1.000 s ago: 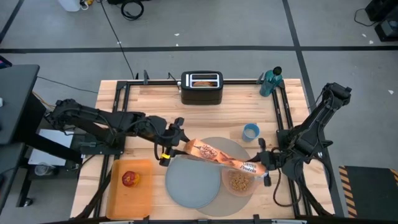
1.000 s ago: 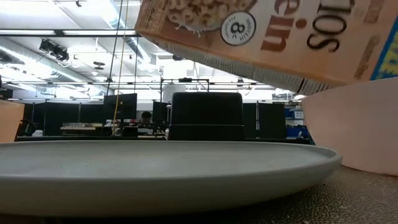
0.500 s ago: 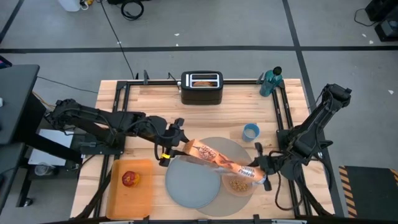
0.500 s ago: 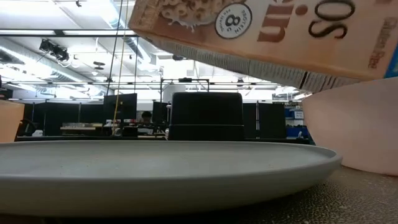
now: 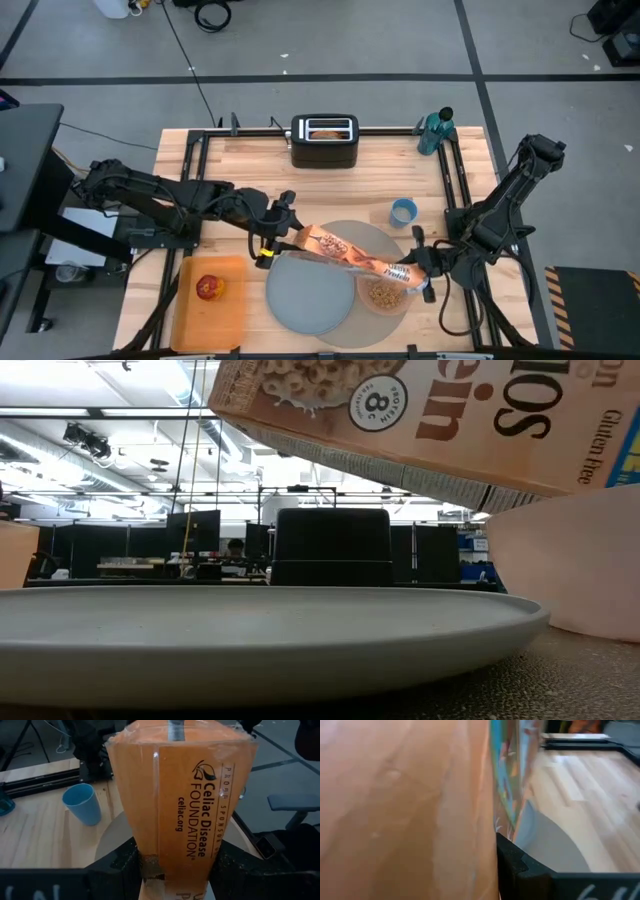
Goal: Arrange a breakfast setting
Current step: Pour the cereal from the cereal box into the orange bowl
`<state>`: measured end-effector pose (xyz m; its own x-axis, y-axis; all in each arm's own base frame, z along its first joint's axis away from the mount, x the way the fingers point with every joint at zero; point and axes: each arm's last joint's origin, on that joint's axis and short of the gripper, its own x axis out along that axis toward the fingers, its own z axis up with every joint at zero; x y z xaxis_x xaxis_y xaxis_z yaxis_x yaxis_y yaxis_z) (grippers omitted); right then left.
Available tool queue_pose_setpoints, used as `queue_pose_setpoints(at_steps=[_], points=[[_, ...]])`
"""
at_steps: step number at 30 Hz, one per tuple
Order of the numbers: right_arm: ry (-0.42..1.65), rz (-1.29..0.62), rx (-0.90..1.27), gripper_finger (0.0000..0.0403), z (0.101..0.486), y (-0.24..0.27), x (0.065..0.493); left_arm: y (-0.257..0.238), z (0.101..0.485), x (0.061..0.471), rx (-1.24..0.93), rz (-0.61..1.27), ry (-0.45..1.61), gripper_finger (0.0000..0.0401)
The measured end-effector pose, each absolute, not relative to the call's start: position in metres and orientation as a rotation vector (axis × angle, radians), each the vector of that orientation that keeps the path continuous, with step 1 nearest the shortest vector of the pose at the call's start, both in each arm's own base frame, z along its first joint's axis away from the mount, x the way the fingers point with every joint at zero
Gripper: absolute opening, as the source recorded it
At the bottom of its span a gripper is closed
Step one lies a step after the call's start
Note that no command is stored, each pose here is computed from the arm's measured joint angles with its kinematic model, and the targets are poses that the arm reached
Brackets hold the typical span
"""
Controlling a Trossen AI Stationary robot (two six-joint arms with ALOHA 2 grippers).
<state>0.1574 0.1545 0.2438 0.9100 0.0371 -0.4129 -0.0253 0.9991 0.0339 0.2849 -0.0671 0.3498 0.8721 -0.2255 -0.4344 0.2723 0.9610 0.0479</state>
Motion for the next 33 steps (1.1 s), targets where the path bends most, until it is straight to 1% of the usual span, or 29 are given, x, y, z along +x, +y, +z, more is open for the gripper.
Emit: queue_pose_setpoints(at_steps=[3, 5, 7, 10, 13, 15, 17, 20, 22, 23, 26, 29, 31, 32, 33], points=[[0.427, 0.099, 0.037, 0.0011, 0.2441, 0.1592, 0.1601, -0.067, 0.3495, 0.2849, 0.107, -0.268, 0.443, 0.0187], [0.429, 0.058, 0.013, 0.0011, 0.2431, 0.1565, 0.1589, -0.067, 0.3493, 0.2847, 0.109, -0.261, 0.446, 0.0187], [0.434, 0.027, 0.039, 0.0011, 0.2432, 0.1538, 0.1571, -0.067, 0.3493, 0.2848, 0.11, -0.261, 0.445, 0.0187], [0.435, 0.118, 0.039, 0.0011, 0.243, 0.1608, 0.161, -0.0669, 0.3491, 0.2847, 0.108, -0.268, 0.448, 0.0187], [0.434, 0.038, 0.032, 0.0011, 0.2426, 0.1553, 0.1582, -0.0671, 0.3489, 0.2845, 0.109, -0.262, 0.45, 0.0187], [0.437, 0.087, 0.058, 0.0011, 0.2434, 0.1582, 0.1594, -0.0667, 0.3489, 0.2846, 0.109, -0.265, 0.45, 0.0187], [0.433, 0.132, 0.029, 0.0011, 0.2433, 0.1615, 0.1613, -0.0669, 0.349, 0.2846, 0.108, -0.267, 0.45, 0.0187], [0.434, 0.041, 0.037, 0.0011, 0.2436, 0.1545, 0.1568, -0.0671, 0.3493, 0.2847, 0.11, -0.26, 0.446, 0.0187], [0.436, 0.101, 0.06, 0.0011, 0.2438, 0.1591, 0.1595, -0.0667, 0.3492, 0.2847, 0.109, -0.265, 0.447, 0.0187], [0.434, 0.124, 0.039, 0.0011, 0.2433, 0.1612, 0.1608, -0.067, 0.3491, 0.2846, 0.108, -0.267, 0.448, 0.0187], [0.418, 0.058, 0.027, 0.0011, 0.2441, 0.1576, 0.1587, -0.0669, 0.3494, 0.2848, 0.108, -0.26, 0.445, 0.0187], [0.41, 0.127, 0.04, 0.0011, 0.2445, 0.1637, 0.1623, -0.0667, 0.3496, 0.2846, 0.106, -0.267, 0.445, 0.0187], [0.417, 0.069, 0.001, 0.0011, 0.2421, 0.16, 0.1607, -0.0666, 0.3495, 0.2845, 0.108, -0.26, 0.447, 0.0187], [0.418, 0.046, 0.017, 0.0011, 0.2422, 0.1582, 0.1596, -0.0666, 0.3495, 0.2846, 0.108, -0.258, 0.446, 0.0187], [0.416, 0.065, 0.038, 0.0011, 0.2431, 0.1592, 0.1599, -0.0665, 0.3497, 0.2845, 0.105, -0.259, 0.445, 0.0187]])
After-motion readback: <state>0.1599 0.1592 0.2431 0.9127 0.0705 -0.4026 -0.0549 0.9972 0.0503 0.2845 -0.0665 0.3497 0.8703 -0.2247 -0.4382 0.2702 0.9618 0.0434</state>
